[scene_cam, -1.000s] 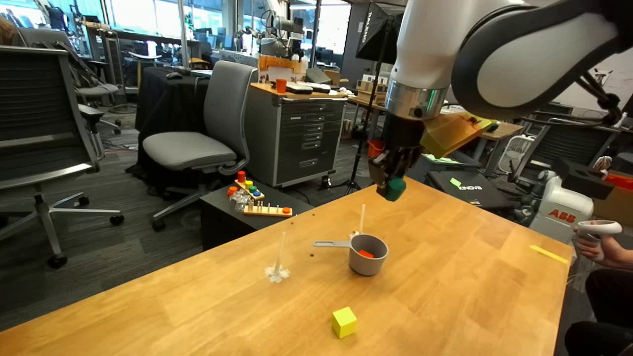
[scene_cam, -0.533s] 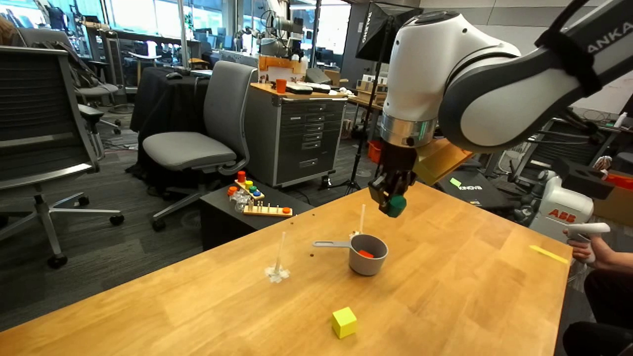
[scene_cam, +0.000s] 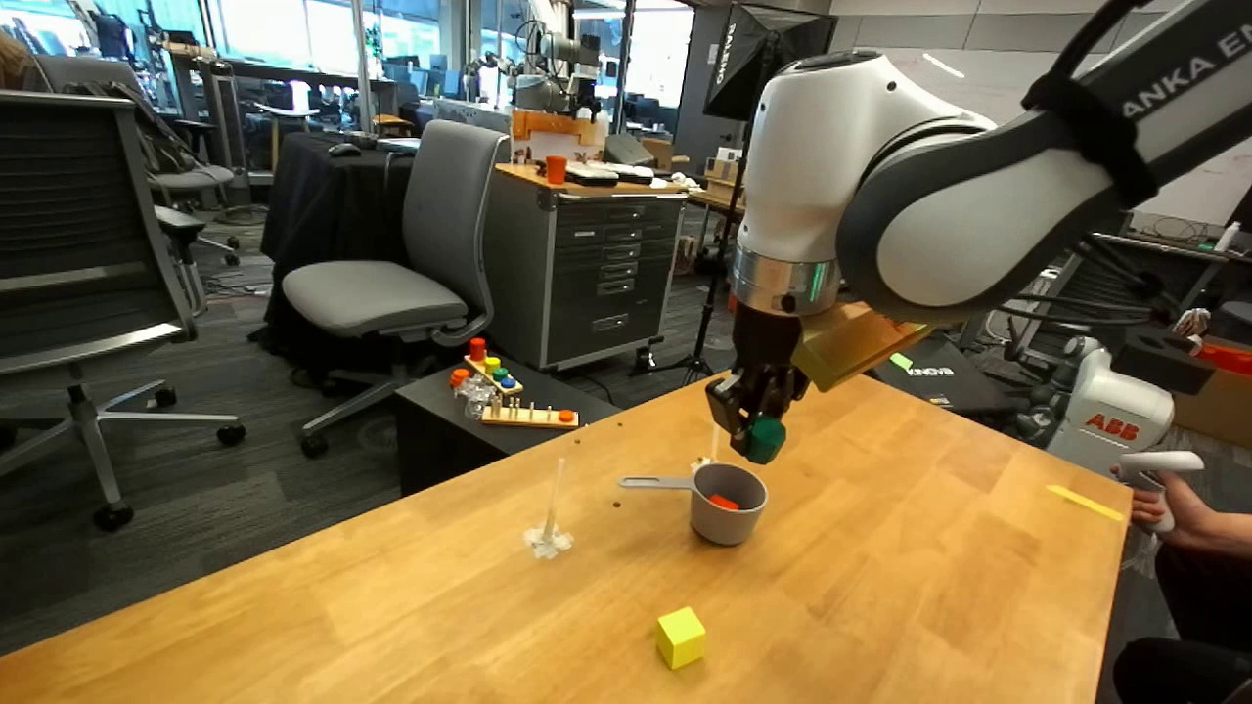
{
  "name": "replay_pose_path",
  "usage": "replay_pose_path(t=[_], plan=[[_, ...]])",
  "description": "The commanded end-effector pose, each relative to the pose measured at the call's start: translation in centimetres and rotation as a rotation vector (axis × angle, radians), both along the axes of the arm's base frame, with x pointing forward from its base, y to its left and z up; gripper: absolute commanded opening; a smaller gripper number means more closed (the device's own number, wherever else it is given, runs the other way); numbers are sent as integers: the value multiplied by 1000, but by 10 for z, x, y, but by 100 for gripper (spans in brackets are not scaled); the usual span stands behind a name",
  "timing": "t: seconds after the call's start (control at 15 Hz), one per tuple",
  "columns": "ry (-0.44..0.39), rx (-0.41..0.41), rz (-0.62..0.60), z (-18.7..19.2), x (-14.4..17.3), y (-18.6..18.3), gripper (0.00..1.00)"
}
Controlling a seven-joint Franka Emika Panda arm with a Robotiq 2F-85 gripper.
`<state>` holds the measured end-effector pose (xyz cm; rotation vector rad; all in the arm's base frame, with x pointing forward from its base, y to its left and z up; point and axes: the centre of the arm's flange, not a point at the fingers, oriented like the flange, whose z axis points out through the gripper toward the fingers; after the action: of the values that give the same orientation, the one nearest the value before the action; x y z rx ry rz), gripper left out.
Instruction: Put the cubes in the measuring cups
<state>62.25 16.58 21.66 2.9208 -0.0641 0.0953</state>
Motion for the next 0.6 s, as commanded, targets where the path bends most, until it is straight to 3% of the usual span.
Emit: replay_pose_path(t=[0.0, 0.33, 0.47, 0.53], plan=[[-13, 32, -18, -2, 10, 8, 19], [-28, 12, -13, -7, 18, 5, 17], [-26, 11, -20, -10, 21, 3, 57], [-23, 8, -26, -12, 22, 2, 69]])
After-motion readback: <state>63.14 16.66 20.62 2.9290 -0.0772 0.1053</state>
